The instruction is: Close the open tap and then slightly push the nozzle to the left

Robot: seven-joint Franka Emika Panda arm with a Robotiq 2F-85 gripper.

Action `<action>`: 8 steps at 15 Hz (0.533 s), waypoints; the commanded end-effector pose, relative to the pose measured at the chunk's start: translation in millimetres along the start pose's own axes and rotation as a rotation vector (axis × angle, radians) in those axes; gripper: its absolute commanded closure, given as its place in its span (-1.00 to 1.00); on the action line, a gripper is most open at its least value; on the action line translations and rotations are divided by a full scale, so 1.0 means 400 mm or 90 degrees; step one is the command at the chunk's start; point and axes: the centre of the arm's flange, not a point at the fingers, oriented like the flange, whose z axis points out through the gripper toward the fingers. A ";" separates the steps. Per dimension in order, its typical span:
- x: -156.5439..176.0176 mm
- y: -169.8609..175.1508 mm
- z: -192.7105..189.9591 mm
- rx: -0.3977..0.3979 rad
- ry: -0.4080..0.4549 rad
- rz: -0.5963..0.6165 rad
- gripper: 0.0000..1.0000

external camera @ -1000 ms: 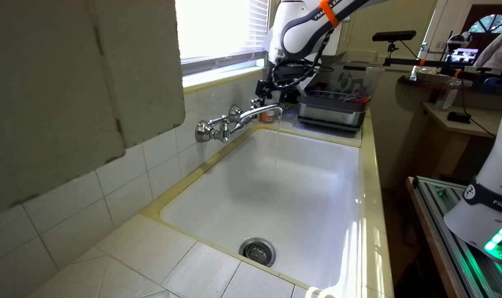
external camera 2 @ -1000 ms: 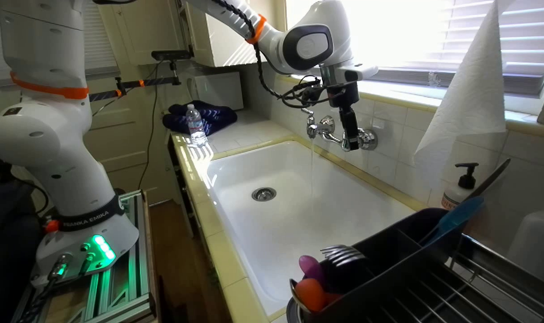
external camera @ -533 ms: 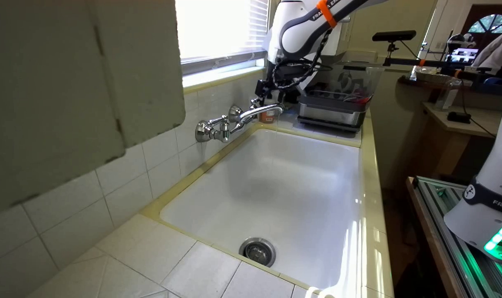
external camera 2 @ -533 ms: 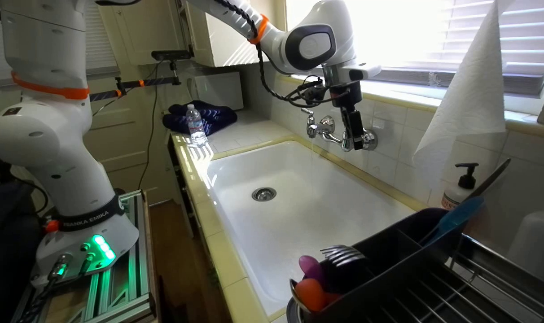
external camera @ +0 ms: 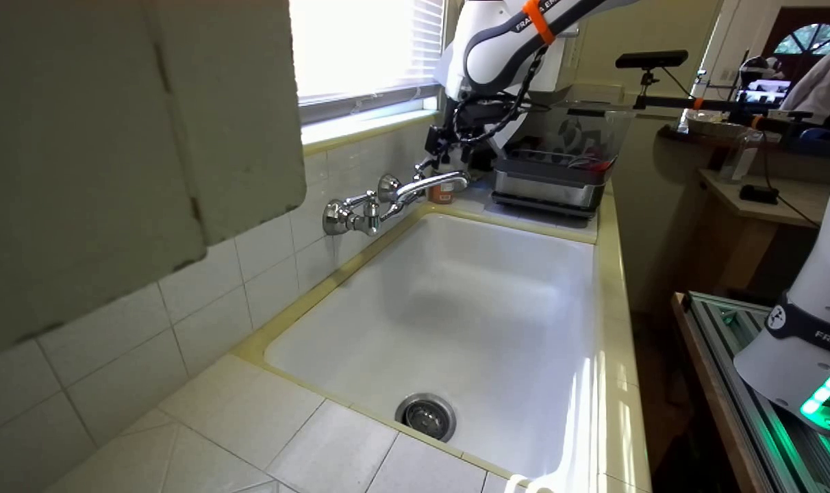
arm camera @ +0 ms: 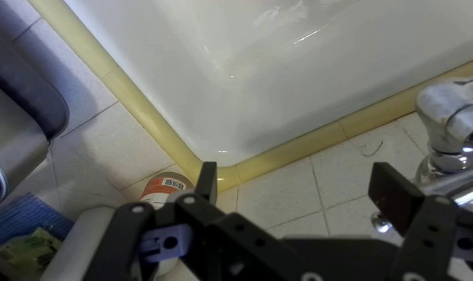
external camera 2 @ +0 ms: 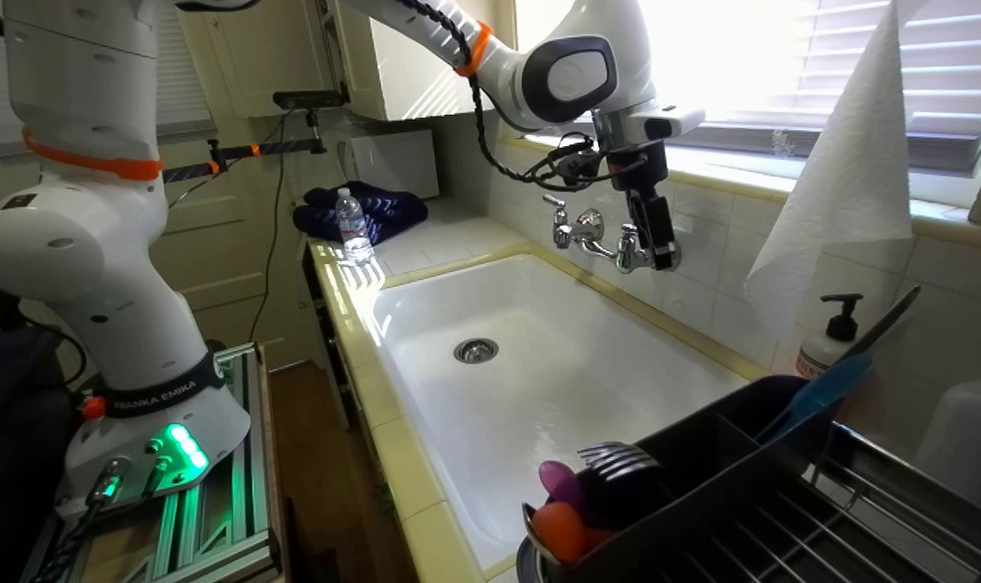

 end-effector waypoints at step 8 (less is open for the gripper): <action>0.118 0.005 -0.022 0.038 0.057 0.033 -1.00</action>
